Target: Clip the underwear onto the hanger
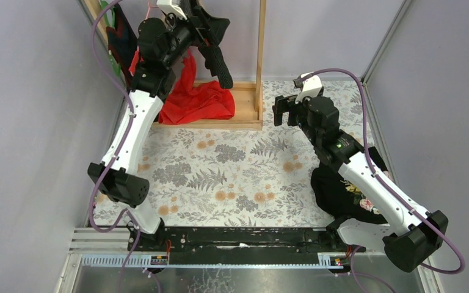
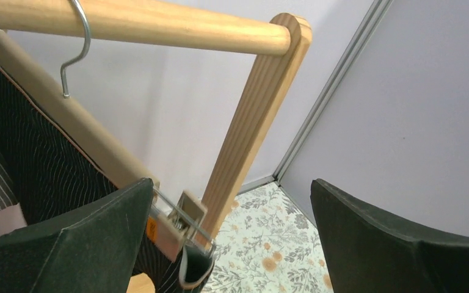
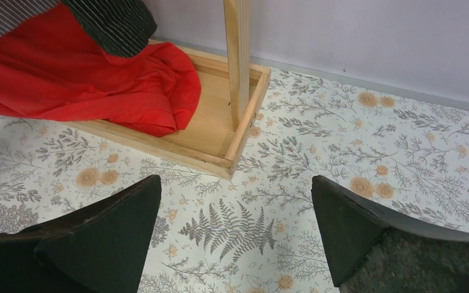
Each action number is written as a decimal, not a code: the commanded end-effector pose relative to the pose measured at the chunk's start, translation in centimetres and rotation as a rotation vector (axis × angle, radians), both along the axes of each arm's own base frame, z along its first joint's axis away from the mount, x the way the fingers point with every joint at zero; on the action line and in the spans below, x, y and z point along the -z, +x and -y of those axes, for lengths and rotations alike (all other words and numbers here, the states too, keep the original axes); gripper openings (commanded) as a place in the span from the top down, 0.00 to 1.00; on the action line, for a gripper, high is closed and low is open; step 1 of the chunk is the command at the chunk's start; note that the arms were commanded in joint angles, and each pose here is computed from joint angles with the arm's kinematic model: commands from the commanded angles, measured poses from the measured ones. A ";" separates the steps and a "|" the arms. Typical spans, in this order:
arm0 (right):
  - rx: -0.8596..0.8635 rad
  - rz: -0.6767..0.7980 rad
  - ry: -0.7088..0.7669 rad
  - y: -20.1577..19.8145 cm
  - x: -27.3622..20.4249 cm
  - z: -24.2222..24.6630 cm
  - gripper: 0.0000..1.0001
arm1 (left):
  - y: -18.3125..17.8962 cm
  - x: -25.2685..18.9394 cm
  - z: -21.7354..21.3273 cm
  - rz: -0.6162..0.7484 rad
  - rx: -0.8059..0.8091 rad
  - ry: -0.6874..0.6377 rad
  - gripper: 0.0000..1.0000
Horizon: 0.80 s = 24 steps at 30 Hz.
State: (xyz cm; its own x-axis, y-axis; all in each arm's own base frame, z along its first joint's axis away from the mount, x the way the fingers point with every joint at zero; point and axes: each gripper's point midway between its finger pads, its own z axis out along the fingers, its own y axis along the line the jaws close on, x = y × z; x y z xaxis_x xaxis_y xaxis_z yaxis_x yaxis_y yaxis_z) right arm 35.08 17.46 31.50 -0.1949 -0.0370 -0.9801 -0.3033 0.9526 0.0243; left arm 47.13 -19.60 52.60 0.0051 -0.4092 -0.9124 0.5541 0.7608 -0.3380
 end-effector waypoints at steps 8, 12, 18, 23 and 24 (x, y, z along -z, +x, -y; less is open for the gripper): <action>0.028 0.084 0.023 -0.6 -2.8 1.2 0.01 | -4.1 -2.6 -2.4 0.053 -0.050 -0.059 0.00; 0.056 0.091 0.048 -0.6 -3.0 1.6 0.01 | -7.1 -2.3 -3.0 0.023 -0.050 -0.086 0.00; 0.108 0.075 0.085 -0.8 -1.1 2.4 0.01 | -12.4 -0.2 -3.5 -0.008 -0.044 -0.116 0.00; 0.194 0.048 0.121 -1.5 2.1 4.0 0.01 | -16.2 4.8 -5.0 -0.059 -0.077 -0.156 0.00; 0.205 0.053 0.131 -1.7 2.6 4.3 0.01 | -16.9 5.4 -5.6 -0.059 -0.094 -0.163 0.00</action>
State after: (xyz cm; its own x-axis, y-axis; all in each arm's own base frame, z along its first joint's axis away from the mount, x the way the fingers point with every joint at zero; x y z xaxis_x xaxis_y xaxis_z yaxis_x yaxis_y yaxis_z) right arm 33.59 14.91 28.31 -0.2079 0.0184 -0.9780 -0.2020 0.9775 0.0613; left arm 31.54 -15.55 49.61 -0.0143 -0.5072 -0.8617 0.5162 0.7344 -0.4408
